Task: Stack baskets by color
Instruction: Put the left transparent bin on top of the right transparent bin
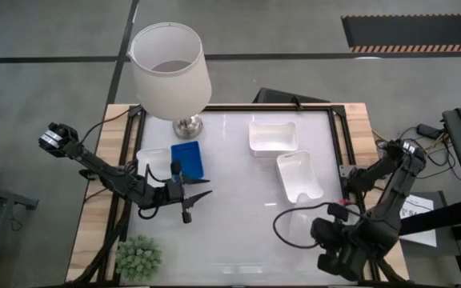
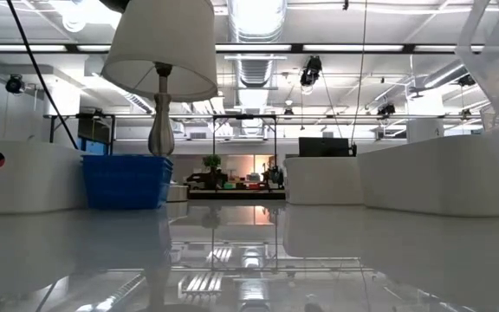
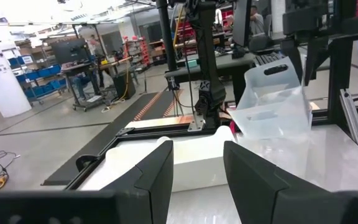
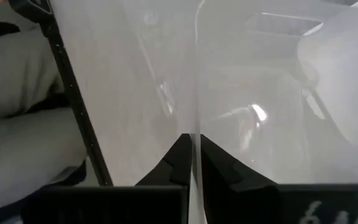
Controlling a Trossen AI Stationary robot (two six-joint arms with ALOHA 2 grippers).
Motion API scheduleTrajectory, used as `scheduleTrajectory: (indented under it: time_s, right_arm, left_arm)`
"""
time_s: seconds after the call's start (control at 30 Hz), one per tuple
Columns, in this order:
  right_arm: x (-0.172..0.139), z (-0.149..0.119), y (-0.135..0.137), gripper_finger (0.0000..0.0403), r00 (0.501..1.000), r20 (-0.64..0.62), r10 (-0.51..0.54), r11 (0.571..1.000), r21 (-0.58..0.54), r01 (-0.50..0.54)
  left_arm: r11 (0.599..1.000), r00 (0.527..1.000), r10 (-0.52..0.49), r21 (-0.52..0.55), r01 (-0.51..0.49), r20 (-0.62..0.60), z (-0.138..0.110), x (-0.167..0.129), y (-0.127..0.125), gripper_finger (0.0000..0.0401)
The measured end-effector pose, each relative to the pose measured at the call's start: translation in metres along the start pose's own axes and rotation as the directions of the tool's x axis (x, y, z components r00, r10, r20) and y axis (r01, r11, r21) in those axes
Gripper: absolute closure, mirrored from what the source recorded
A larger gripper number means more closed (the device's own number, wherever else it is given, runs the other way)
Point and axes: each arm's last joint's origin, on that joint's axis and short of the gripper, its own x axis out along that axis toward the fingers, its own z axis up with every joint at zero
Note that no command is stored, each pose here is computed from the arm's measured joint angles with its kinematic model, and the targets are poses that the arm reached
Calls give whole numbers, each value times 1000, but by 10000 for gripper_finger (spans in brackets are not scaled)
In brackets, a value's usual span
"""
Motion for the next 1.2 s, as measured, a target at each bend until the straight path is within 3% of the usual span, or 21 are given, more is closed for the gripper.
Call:
scheduleTrajectory:
  time_s: [0.53, 1.0, 1.1, 1.2]
  right_arm:
    - [19, -6, 8, 392, 997, 13, -82, 996, 43, 82]
    - [18, -7, 7, 266, 997, -34, -75, 996, 56, 76]
    - [18, -8, 7, 263, 996, -57, -68, 996, 48, 70]
    - [21, -9, 6, 287, 995, -59, -76, 996, 39, 79]
  left_arm:
    - [1000, 1000, 0, -2, 0, -1, 0, 0, 0, 276]
    - [1000, 1000, -1, -1, 1, -1, -1, 0, 0, 276]
    - [1000, 1000, -1, -1, 1, -1, -1, 0, 0, 276]
    - [1000, 1000, -1, -1, 1, -1, -1, 0, 0, 276]
